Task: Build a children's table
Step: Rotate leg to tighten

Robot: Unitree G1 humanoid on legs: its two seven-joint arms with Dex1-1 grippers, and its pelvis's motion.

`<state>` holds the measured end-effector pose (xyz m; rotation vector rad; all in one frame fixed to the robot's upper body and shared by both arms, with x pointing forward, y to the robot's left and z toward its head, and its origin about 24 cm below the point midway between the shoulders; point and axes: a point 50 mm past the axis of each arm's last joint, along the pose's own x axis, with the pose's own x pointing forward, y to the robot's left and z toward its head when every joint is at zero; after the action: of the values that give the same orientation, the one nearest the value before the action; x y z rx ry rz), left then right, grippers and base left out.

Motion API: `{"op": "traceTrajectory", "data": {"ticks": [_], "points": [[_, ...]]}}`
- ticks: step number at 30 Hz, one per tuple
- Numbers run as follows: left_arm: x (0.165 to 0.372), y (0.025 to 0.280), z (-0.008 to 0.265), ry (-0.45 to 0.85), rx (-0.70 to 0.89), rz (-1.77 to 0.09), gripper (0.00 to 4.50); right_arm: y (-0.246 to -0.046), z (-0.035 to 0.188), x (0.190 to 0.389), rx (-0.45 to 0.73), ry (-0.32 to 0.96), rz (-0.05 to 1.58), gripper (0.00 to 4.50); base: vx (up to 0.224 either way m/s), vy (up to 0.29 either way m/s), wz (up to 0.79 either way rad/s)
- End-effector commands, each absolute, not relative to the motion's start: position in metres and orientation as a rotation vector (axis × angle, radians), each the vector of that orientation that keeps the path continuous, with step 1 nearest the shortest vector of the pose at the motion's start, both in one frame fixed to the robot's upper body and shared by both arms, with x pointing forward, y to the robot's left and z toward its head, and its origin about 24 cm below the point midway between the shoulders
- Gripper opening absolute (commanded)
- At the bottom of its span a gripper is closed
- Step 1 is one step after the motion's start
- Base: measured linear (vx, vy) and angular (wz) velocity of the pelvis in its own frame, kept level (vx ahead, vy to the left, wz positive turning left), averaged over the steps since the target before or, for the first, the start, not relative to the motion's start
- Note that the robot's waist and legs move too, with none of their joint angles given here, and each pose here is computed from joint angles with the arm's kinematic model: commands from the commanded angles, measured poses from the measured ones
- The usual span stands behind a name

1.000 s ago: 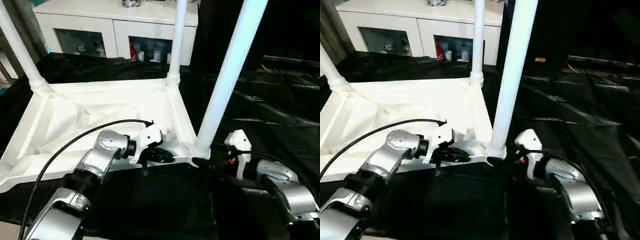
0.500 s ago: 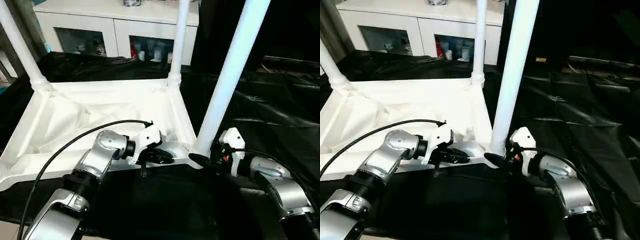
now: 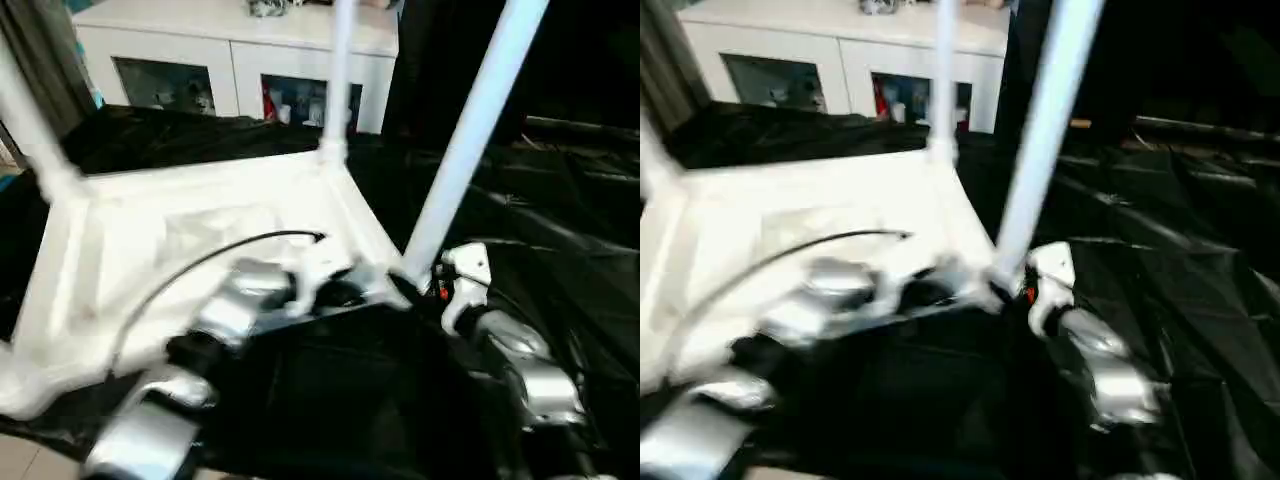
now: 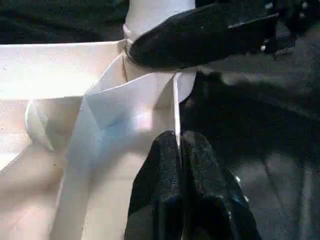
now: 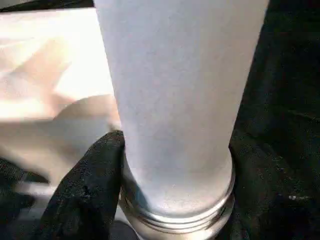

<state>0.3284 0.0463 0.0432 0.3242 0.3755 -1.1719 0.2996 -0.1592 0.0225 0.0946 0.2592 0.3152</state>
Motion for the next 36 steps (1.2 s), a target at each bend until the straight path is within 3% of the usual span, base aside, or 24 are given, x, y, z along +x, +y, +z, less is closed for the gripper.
{"op": "traceTrajectory", "data": {"ticks": [1,6,9,10,15,21,28,36], "points": [[0.334,0.039,0.042,0.360,0.282,-1.039,0.00,-0.154,0.003,0.294,0.125,0.356,0.244,2.72,0.000,0.000,0.00],[0.332,0.020,0.047,0.319,0.288,-1.077,0.00,-0.131,0.008,0.297,0.087,0.327,0.313,2.72,0.000,0.000,0.00],[0.329,0.021,0.046,0.314,0.288,-1.113,0.00,-0.131,0.012,0.297,0.125,0.289,0.327,2.72,0.000,0.000,0.00],[0.329,0.021,0.046,0.314,0.288,-1.113,0.00,-0.131,0.012,0.297,0.125,0.289,0.327,3.07,0.000,0.000,0.00],[0.328,0.037,0.042,0.324,0.302,-1.141,0.00,-0.138,0.020,0.297,0.092,0.259,0.392,3.62,0.000,0.000,0.00],[0.327,0.058,0.042,0.328,0.309,-1.205,0.00,-0.155,0.027,0.287,-0.018,0.262,0.589,3.62,0.000,0.000,0.00],[0.314,0.085,0.046,0.337,0.308,-1.413,0.00,-0.181,0.038,0.271,-0.121,0.298,0.826,3.62,0.000,0.000,0.00],[0.305,0.096,0.049,0.364,0.287,-1.509,0.00,-0.186,0.046,0.267,-0.147,0.318,0.948,3.62,0.000,0.000,0.00]]}}
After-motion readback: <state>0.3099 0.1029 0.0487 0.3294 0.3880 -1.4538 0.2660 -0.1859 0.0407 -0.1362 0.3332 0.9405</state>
